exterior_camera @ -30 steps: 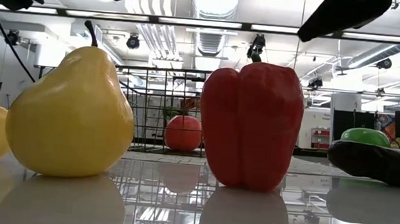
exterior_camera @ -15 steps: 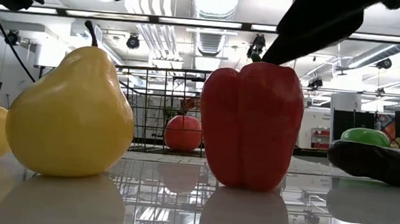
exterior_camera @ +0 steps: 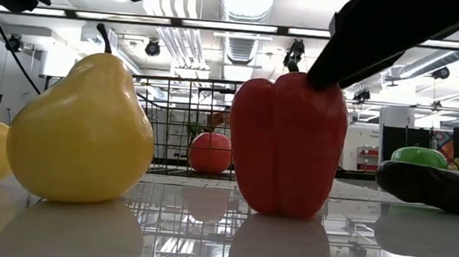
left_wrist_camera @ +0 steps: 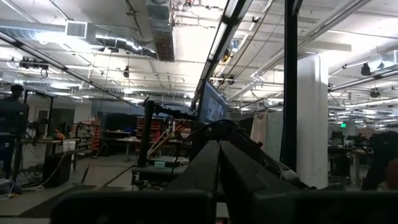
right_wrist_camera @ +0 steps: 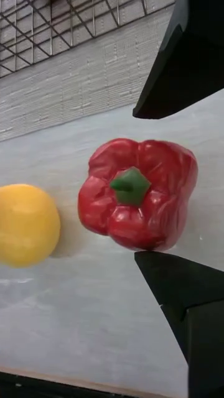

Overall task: Build produce basket
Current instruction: Put the bell pepper into the wire basket

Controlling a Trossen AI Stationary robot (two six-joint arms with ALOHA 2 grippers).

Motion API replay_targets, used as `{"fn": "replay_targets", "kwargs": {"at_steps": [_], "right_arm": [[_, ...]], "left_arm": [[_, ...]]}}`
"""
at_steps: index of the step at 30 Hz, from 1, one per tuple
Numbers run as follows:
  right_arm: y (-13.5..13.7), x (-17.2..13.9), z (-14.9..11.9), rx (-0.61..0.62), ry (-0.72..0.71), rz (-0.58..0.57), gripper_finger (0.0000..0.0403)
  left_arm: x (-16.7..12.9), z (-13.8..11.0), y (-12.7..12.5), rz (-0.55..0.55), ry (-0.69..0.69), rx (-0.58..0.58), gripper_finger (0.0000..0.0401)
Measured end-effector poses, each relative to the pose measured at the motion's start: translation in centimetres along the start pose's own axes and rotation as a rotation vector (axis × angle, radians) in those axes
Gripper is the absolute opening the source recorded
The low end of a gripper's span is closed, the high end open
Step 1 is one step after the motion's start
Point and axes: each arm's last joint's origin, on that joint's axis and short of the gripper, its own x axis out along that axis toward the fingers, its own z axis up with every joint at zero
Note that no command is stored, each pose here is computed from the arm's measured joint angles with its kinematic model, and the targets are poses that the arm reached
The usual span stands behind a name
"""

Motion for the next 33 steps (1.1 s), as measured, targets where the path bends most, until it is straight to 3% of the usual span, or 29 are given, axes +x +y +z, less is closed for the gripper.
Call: {"fn": "replay_targets", "kwargs": {"at_steps": [6, 15, 23, 33], "right_arm": [[-0.3, 0.4, 0.1, 0.02, 0.026, 0.023, 0.0317], [-0.5, 0.6, 0.2, 0.033, 0.049, 0.05, 0.0239], [-0.8, -0.2, 0.7, 0.001, 0.057, 0.058, 0.0237], [-2.0, -5.2, 6.1, -0.003, -0.06, 0.158, 0.0238]], "left_arm": [[0.0, 0.0, 0.0, 0.0, -0.001, 0.0, 0.0], [-0.1, -0.1, 0.0, 0.0, 0.002, 0.001, 0.0], [-0.3, -0.5, 0.0, 0.001, 0.015, 0.018, 0.0], [-0.8, -1.2, 0.1, 0.004, 0.041, 0.047, 0.0]]}}
